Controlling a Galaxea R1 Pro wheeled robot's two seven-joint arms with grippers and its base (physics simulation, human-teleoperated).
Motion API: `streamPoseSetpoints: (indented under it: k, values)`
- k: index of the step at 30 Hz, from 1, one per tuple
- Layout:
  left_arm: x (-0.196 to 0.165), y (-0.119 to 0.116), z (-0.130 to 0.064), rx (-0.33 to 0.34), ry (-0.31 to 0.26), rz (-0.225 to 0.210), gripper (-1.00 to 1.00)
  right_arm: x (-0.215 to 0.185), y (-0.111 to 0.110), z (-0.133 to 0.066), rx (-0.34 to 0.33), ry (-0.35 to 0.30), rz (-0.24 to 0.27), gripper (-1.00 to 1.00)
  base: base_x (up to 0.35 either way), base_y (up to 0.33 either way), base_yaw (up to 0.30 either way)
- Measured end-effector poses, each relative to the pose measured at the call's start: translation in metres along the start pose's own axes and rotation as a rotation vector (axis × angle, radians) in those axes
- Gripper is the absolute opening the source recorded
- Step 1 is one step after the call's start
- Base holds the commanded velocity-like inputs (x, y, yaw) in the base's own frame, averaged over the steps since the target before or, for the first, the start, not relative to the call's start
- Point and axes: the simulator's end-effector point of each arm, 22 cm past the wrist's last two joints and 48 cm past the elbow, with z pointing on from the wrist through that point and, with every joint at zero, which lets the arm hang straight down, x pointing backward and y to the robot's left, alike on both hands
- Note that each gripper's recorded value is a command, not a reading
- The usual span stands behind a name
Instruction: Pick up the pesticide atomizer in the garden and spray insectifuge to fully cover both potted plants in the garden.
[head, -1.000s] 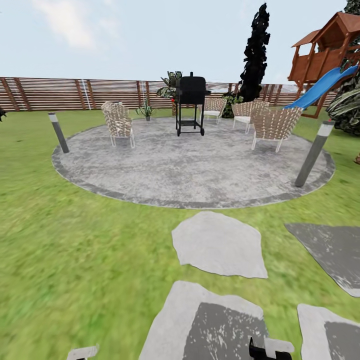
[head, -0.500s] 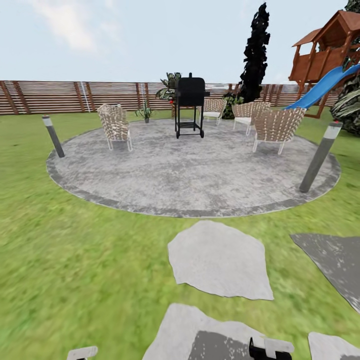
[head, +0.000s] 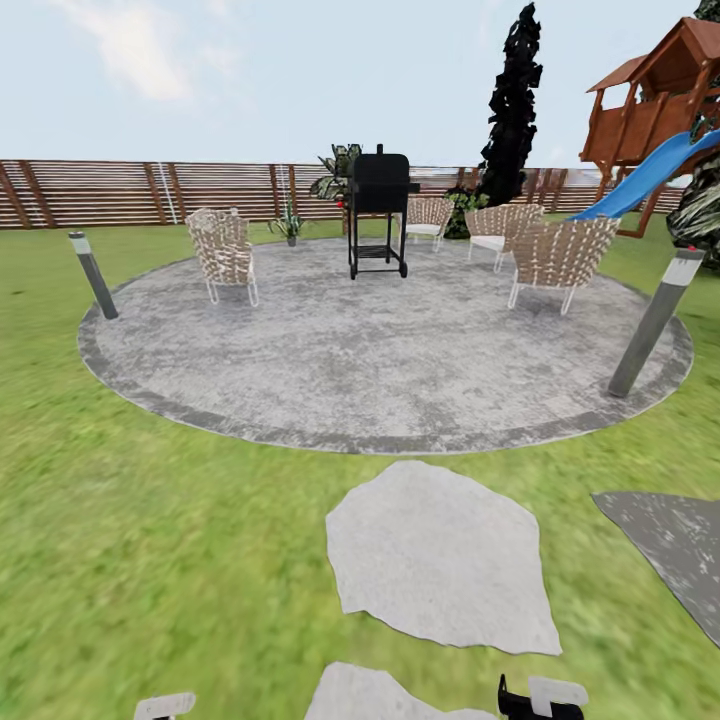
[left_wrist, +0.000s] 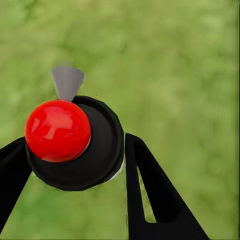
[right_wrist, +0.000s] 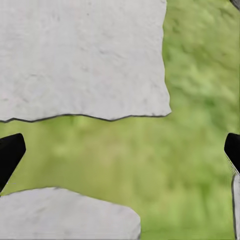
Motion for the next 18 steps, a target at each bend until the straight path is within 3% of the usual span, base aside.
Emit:
streamPoseSetpoints:
  k: [18]
  values:
    - [-0.0003,0.0000,0.0001,0.000,-0.001,0.000,-1.00,0.0001,0.0005,-0.0001,-0.001,0.000,0.000,1.00,0.338,-0.015,0.000]
